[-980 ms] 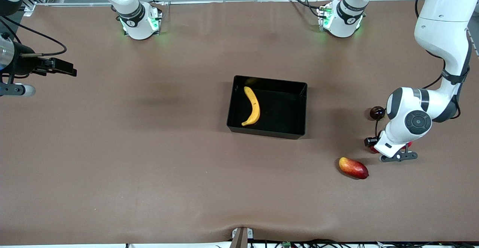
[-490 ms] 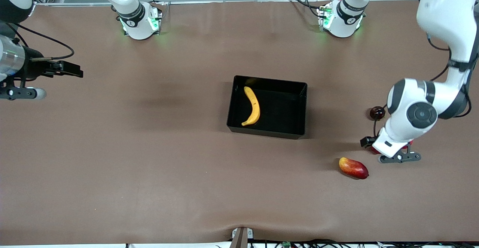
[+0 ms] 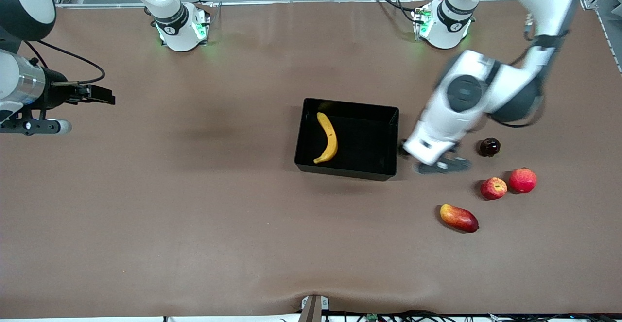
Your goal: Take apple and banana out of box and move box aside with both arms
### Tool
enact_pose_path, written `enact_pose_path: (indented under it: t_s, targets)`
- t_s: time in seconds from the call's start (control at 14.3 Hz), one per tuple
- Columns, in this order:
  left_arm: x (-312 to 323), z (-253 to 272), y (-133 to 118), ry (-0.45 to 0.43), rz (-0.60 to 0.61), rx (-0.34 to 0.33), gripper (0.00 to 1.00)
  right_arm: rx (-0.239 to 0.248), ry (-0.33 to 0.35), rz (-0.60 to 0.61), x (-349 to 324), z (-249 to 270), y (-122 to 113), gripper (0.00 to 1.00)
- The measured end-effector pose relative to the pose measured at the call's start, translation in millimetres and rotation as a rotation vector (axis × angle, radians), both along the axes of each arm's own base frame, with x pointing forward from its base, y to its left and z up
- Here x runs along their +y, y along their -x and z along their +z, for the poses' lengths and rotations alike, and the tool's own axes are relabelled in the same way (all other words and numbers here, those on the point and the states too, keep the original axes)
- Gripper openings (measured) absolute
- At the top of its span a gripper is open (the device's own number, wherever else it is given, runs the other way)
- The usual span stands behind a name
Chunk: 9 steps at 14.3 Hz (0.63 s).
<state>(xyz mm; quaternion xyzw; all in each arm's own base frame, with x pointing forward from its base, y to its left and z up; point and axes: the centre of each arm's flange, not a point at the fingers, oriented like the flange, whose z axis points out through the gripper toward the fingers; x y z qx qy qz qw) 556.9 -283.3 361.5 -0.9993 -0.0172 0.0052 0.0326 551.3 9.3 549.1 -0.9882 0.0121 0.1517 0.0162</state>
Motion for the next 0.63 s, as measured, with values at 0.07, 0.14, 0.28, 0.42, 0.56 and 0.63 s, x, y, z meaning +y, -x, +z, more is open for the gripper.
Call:
enact_pose_path:
  t_s: [0.07,0.14,0.28,0.42,0.56,0.63]
  targets:
    - [-27.2,-10.4,13.2,0.01,-0.031,0.014,1.0,0.003,-0.003,0.0,0.4,-2.5,0.5,1.0]
    - [-54.7,-22.3,26.1,0.028,-0.063,0.018,1.0,0.005,-0.006,-0.001,0.7,-5.5,0.6,1.0]
    - [-102.7,-51.4,47.8,0.084,-0.077,0.009,1.0,0.009,-0.009,-0.002,1.0,-11.5,0.7,1.0]
    - [-127.4,-86.5,57.4,0.131,-0.081,-0.006,1.0,0.011,-0.01,-0.003,1.3,-18.4,0.7,1.0]
    - [-139.8,-123.1,62.2,0.174,-0.059,-0.008,1.0,0.006,-0.011,-0.004,1.7,-26.4,1.6,1.0]
    - [-142.6,-138.5,62.5,0.196,-0.037,-0.006,1.0,0.004,-0.012,-0.005,2.0,-30.7,3.1,1.0]
